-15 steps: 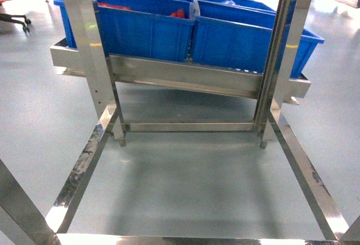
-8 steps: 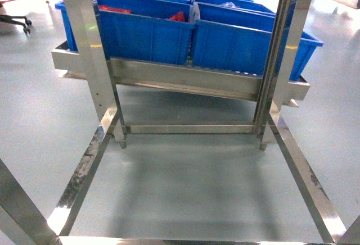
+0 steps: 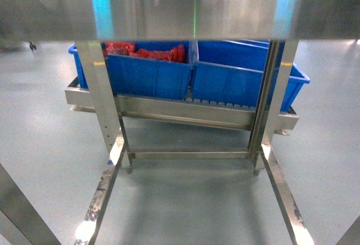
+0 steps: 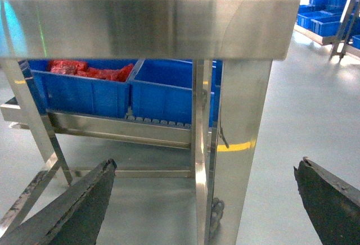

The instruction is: Pick capacitor and pack into box

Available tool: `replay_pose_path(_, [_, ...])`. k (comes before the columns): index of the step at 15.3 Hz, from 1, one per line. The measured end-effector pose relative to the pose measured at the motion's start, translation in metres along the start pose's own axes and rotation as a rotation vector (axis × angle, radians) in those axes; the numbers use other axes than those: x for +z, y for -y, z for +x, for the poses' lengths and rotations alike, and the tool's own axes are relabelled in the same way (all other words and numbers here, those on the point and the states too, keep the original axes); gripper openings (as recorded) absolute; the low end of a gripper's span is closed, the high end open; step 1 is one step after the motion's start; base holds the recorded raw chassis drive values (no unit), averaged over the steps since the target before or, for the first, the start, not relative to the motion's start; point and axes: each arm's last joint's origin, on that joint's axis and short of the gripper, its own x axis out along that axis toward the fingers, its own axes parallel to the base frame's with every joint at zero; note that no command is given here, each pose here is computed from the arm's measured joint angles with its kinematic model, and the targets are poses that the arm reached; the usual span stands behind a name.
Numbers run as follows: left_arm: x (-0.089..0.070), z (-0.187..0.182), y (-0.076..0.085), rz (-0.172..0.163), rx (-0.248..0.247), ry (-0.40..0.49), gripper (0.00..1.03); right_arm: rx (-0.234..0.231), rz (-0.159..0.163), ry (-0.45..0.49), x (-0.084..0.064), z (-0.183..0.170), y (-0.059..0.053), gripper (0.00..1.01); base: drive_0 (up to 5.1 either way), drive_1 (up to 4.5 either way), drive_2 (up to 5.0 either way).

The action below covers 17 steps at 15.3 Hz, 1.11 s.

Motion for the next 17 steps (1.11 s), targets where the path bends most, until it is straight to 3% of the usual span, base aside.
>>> replay_pose_path(5, [0.0000, 0.0000, 0.0000, 0.000, 0.001, 0.000, 0.92, 0.001, -0.001, 0.002, 0.0001, 0.0000, 0.0000, 0.98, 0.0, 0.00, 0.0])
replay_pose_path(9, [-0.0001, 0.0000, 0.0000, 0.000, 0.001, -0.001, 0.67, 0.001, -0.001, 0.001, 0.0001, 0.0000, 0.0000, 0.98, 0.0, 0.00, 0.0])
replay_pose_path(12, [-0.0001, 0.0000, 0.0000, 0.000, 0.001, -0.001, 0.36, 0.000, 0.000, 0.000, 0.0000, 0.0000, 0.0000, 0.98, 0.0, 0.00, 0.0])
replay_pose_path(13, [0.0000, 0.0000, 0.0000, -0.001, 0.001, 0.000, 0.34, 0.001, -0.002, 0.001, 0.0001, 0.0000, 0.0000, 0.98, 0.0, 0.00, 0.0])
replay_pose_path(14, [0.0000, 0.0000, 0.0000, -0.001, 0.002, 0.000, 0.44, 0.001, -0.001, 0.002, 0.0002, 0.0000, 0.0000, 0.98, 0.0, 0.00, 0.0])
replay_pose_path(15, [0.0001, 0.0000, 0.0000, 0.001, 0.001, 0.002, 0.45, 0.001, -0.001, 0.002, 0.0002, 0.0000, 0.0000, 0.98, 0.0, 0.00, 0.0])
replay_pose_path(17, [0.0003, 0.0000, 0.0000, 0.000, 0.000, 0.003, 0.23, 0.000, 0.000, 0.003, 0.0003, 0.0000, 0.0000, 0.98, 0.0, 0.00, 0.0])
